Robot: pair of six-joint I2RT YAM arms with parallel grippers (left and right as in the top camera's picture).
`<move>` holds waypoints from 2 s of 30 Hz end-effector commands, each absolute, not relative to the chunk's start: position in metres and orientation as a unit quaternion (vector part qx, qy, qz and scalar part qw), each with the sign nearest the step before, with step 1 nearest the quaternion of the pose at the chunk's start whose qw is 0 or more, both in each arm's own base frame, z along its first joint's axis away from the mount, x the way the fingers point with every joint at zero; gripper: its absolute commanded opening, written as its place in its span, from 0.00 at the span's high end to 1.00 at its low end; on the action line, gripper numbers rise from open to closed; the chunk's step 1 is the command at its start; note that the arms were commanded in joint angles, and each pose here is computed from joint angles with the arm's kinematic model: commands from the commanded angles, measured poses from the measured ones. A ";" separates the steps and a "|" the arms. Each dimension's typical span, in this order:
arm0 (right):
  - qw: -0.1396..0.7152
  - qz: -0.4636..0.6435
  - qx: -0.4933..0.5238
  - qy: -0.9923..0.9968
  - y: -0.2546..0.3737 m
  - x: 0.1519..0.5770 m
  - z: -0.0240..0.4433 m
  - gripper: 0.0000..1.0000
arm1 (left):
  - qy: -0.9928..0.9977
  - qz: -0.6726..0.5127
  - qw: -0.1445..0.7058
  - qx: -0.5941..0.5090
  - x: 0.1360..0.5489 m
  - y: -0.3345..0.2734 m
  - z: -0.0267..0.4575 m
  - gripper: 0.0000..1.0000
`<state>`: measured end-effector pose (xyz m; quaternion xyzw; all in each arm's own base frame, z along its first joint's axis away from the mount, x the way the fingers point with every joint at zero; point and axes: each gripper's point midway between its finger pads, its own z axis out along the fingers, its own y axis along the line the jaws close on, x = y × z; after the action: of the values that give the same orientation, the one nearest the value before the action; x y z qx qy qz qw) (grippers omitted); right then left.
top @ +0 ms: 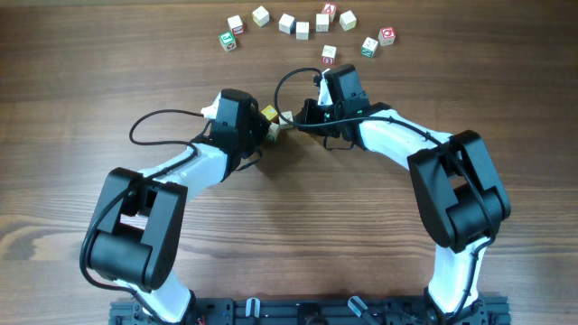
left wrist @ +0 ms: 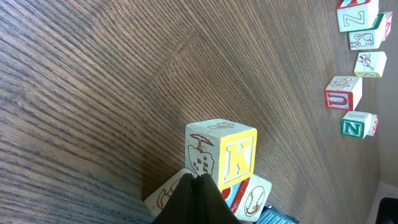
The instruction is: Form a circle
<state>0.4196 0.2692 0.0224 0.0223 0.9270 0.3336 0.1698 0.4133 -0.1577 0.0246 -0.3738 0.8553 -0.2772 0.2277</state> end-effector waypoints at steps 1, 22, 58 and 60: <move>0.169 0.347 0.004 0.922 0.276 0.415 0.031 0.96 | 0.859 -0.276 0.226 -0.368 0.414 -0.157 0.022 0.96; 0.196 0.305 0.019 0.932 0.261 0.426 0.024 0.95 | 0.856 -0.274 0.273 -0.345 0.425 -0.143 0.050 0.96; 0.205 0.312 0.026 0.927 0.253 0.435 0.028 0.95 | 0.831 -0.323 0.354 -0.281 0.489 -0.140 0.049 0.96; 0.198 0.324 0.021 0.925 0.257 0.432 0.030 0.95 | 0.832 -0.331 0.348 -0.276 0.488 -0.144 0.049 0.96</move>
<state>0.4348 0.2520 0.0210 0.0351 0.9299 0.3070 0.1993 0.4857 -0.1355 0.0467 -0.2980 0.8282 -0.3119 0.3578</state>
